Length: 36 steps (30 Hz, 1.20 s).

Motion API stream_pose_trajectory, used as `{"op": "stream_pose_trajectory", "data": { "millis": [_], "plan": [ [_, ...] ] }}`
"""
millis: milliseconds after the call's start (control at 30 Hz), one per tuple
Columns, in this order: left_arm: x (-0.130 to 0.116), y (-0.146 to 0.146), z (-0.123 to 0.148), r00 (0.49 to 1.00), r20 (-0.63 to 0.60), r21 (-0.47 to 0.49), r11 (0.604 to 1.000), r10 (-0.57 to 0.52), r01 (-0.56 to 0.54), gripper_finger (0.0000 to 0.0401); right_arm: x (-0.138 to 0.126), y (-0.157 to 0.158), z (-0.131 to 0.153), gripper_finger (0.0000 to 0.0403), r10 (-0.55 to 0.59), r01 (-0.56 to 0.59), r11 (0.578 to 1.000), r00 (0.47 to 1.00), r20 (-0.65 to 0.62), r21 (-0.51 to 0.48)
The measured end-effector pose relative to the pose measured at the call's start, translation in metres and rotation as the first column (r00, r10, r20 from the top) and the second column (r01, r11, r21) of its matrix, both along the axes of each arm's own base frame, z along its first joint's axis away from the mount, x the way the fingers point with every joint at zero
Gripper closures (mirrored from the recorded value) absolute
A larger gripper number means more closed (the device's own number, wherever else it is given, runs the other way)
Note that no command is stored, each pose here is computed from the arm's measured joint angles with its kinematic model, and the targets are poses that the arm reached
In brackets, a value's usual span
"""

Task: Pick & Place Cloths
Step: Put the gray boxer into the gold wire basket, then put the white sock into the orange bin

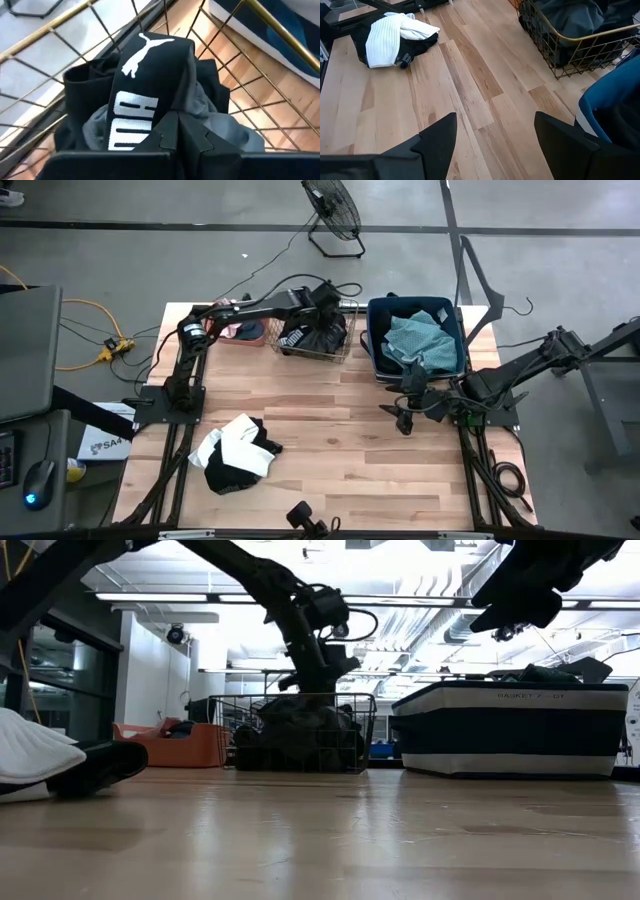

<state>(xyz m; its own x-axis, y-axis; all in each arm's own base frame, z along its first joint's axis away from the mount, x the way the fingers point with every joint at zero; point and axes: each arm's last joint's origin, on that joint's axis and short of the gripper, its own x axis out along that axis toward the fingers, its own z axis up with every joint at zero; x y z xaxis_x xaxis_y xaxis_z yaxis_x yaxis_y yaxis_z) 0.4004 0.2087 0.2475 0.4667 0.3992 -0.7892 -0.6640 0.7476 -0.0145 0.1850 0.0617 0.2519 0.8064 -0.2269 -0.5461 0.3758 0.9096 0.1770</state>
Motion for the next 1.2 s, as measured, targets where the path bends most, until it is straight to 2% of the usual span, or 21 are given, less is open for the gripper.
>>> {"op": "stream_pose_trajectory", "data": {
  "millis": [100,267,400,533,733,833,933,1033,1200],
  "plan": [
    [-0.004,-0.002,0.01,1.0,-0.005,0.021,0.999,-0.025,0.025,0.0375,0.0,0.0,0.0,0.0144,0.001,-0.001,1.0,1.0,-0.003,0.0],
    [-0.017,-0.009,0.038,0.997,0.009,0.063,0.995,-0.072,0.071,0.0306,0.0,0.0,0.0,0.0144,0.001,-0.001,1.0,1.0,-0.004,0.001],
    [-0.031,-0.022,0.063,0.99,0.038,0.036,0.99,-0.139,0.138,0.0257,0.0,0.0,0.0,0.0144,0.001,-0.001,1.0,1.0,-0.003,0.001],
    [-0.051,-0.038,0.091,0.979,0.066,0.008,0.982,-0.19,0.19,0.0244,0.0,0.0,0.0,0.0144,0.001,-0.001,1.0,1.0,-0.003,0.001],
    [-0.082,-0.082,0.123,0.955,-0.006,-0.007,0.955,-0.296,0.296,0.0243,0.0,0.0,0.0,0.0144,0.001,-0.001,1.0,1.0,-0.003,0.001],
    [-0.093,-0.111,0.128,0.932,-0.073,-0.058,0.935,-0.355,0.351,0.0243,0.0,0.0,0.0,0.0144,0.001,-0.001,1.0,1.0,-0.003,0.001],
    [-0.103,-0.143,0.124,0.913,-0.167,-0.094,0.928,-0.372,0.361,0.0243,0.0,0.0,0.0,0.0144,0.001,-0.001,1.0,1.0,-0.002,0.001],
    [-0.112,-0.174,0.111,0.888,-0.268,-0.127,0.927,-0.374,0.352,0.0243,0.0,0.0,0.0,0.0144,0.0,0.0,1.0,1.0,-0.002,0.003],
    [-0.127,-0.224,0.083,0.861,-0.318,-0.152,0.918,-0.396,0.366,0.0243,0.0,0.0,0.0,0.0144,0.0,0.0,1.0,1.0,-0.002,0.004]
  ]
}}
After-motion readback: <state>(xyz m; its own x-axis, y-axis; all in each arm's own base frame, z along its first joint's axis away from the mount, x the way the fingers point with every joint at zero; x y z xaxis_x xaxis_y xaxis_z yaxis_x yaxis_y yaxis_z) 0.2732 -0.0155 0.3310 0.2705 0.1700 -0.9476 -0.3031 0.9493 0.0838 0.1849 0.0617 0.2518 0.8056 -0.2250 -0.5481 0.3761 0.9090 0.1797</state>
